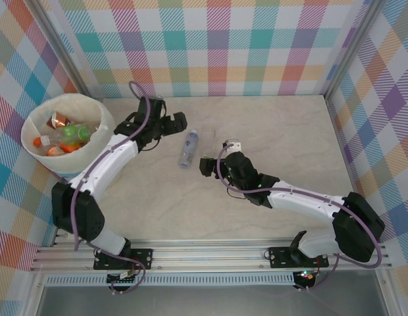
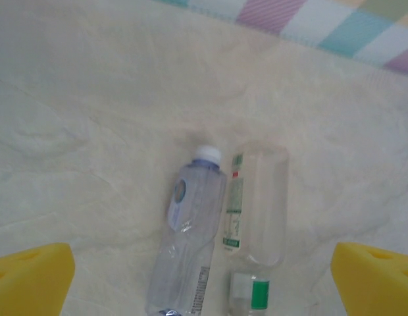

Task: Put the plastic bottles in the bin

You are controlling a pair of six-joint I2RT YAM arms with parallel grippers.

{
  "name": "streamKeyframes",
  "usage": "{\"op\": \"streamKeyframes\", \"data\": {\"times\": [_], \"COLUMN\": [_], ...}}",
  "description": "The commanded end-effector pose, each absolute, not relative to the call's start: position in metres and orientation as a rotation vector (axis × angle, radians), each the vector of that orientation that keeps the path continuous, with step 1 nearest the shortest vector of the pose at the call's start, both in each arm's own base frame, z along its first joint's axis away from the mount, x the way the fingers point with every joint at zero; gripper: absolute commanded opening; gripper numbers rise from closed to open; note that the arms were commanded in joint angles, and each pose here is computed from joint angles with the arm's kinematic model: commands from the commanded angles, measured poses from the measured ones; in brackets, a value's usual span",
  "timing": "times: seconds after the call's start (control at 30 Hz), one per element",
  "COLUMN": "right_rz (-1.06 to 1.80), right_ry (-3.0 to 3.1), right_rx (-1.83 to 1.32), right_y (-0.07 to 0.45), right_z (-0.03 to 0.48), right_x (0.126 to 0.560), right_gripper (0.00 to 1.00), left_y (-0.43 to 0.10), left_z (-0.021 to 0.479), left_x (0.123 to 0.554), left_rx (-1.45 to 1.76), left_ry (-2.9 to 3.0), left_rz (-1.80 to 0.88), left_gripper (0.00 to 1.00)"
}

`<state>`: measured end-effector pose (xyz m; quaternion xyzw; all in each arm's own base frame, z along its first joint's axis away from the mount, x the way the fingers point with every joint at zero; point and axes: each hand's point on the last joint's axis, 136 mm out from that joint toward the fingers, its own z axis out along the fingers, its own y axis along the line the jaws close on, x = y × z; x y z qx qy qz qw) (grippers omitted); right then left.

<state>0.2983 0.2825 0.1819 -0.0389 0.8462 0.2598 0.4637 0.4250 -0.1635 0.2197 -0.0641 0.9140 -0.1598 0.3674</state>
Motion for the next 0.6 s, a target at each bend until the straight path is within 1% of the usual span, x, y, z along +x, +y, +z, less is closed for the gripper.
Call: {"op": "streamKeyframes", "data": {"times": [0.0, 0.33, 0.57], "right_rz": [0.619, 0.606, 0.61], "right_ry": [2.093, 2.133, 2.133], "right_rx": [-0.003, 0.022, 0.017], "right_y": [0.265, 0.259, 0.262], "right_z": [0.181, 0.172, 0.173], "right_x": [0.3, 0.298, 0.3], "right_gripper": [1.0, 1.0, 1.0], "left_y": [-0.193, -0.203, -0.213], "left_z": [0.191, 0.1, 0.064], "left_x": [0.434, 0.447, 0.446], "left_rx": [-0.007, 0.107, 0.181], "left_ry": [2.379, 2.572, 2.664], "left_rz": [-0.522, -0.424, -0.381], "left_gripper": [1.0, 1.0, 0.91]}}
